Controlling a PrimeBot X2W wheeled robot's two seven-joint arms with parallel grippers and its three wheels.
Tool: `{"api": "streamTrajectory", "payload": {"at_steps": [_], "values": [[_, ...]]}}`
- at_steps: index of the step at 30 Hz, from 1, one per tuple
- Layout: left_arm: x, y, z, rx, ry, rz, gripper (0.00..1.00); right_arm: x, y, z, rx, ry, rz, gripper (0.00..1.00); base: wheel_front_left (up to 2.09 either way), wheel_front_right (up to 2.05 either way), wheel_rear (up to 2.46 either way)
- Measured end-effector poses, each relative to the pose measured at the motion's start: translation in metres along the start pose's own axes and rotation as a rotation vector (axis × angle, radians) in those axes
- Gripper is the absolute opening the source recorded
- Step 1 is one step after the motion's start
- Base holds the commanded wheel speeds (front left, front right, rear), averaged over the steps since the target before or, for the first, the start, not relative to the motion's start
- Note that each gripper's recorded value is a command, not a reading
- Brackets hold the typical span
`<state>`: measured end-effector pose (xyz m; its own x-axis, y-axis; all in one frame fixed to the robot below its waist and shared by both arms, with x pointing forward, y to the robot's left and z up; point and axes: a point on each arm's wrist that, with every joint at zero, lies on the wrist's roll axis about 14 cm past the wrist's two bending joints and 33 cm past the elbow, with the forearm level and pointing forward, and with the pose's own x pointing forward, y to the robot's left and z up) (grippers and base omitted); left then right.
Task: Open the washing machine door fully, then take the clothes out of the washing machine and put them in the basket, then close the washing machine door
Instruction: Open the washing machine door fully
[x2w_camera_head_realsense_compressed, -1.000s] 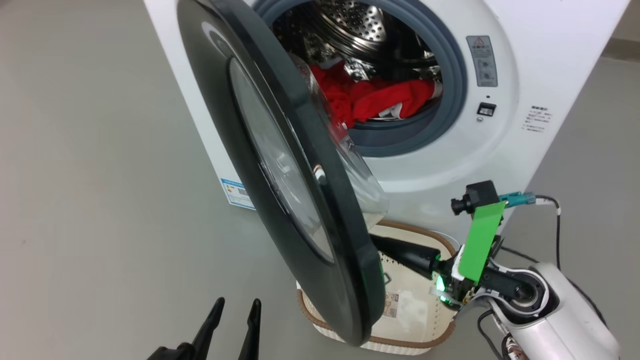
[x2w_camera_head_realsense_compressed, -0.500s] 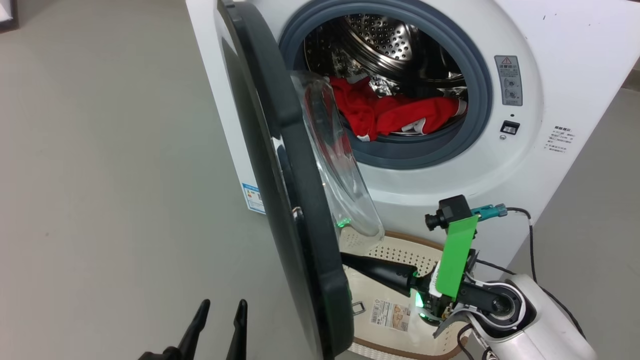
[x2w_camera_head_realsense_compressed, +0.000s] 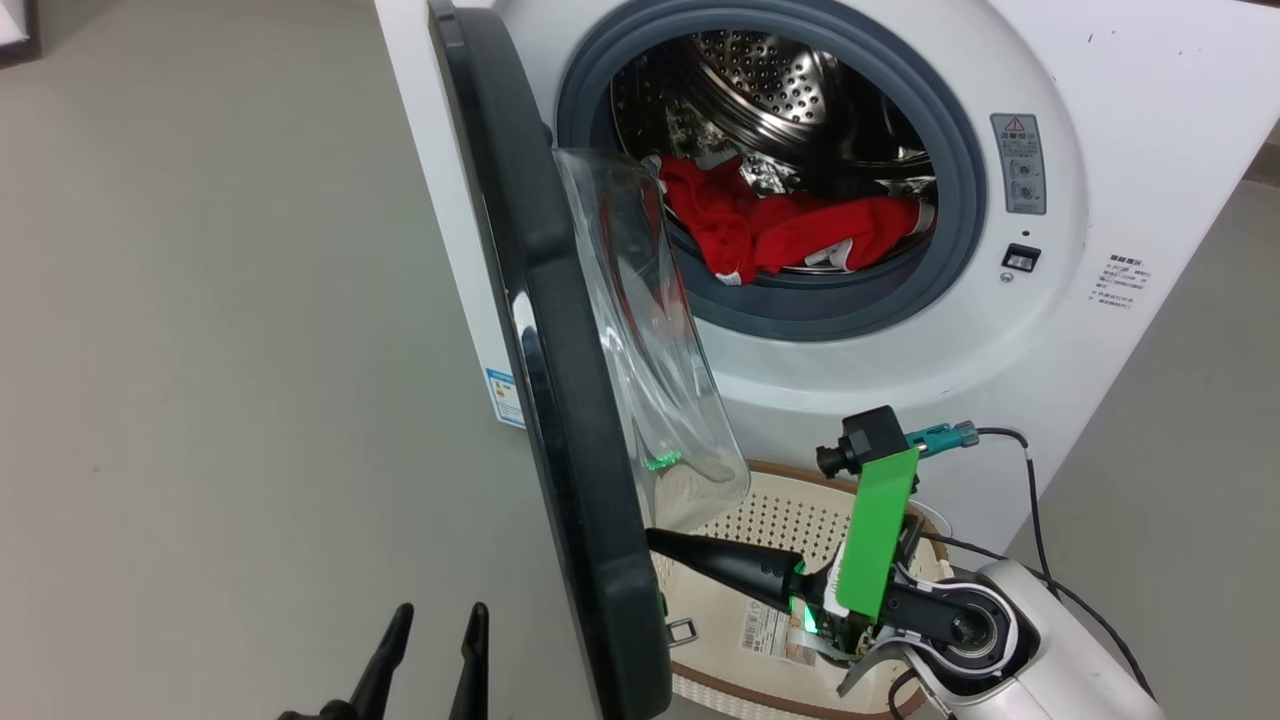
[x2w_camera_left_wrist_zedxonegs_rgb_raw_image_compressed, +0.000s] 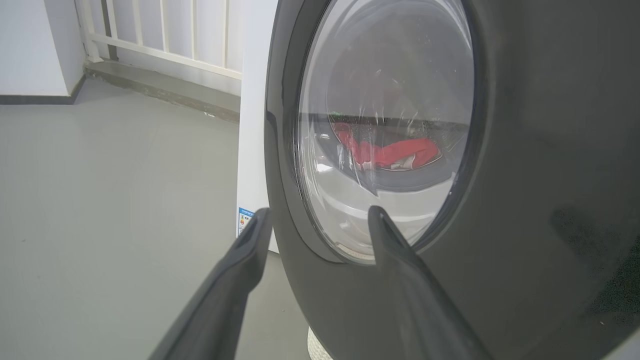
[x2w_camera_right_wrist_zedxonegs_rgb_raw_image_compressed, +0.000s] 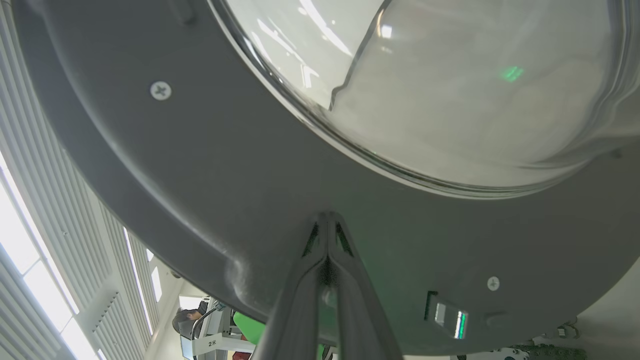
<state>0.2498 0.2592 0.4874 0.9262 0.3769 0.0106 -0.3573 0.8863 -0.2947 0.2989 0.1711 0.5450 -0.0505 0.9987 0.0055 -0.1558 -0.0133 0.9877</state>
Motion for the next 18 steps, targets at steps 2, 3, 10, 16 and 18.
{"api": "streamTrajectory", "payload": {"at_steps": [2, 3, 10, 16, 18], "values": [[0.0, 0.0, 0.0, -0.001, -0.002, -0.002, 1.0, 0.0, 0.0, 0.001, -0.005, -0.009, -0.003, 0.1, 0.0, 0.0, 0.0], [0.0, -0.001, 0.001, -0.001, -0.002, -0.003, 1.0, 0.0, 0.0, 0.002, -0.006, -0.016, -0.003, 0.2, 0.0, 0.0, 0.0], [0.0, -0.002, 0.001, -0.001, -0.005, -0.012, 1.0, -0.003, 0.003, 0.009, -0.036, -0.075, -0.014, 0.93, 0.0, 0.0, 0.0], [-0.001, -0.002, -0.002, -0.003, 0.002, -0.021, 1.0, -0.014, -0.014, 0.009, -0.023, -0.137, -0.064, 1.0, 0.0, 0.0, 0.0], [-0.002, -0.001, -0.003, 0.003, 0.003, -0.021, 1.0, -0.023, -0.025, 0.008, -0.003, -0.176, -0.093, 1.0, 0.0, 0.0, 0.0]]}}
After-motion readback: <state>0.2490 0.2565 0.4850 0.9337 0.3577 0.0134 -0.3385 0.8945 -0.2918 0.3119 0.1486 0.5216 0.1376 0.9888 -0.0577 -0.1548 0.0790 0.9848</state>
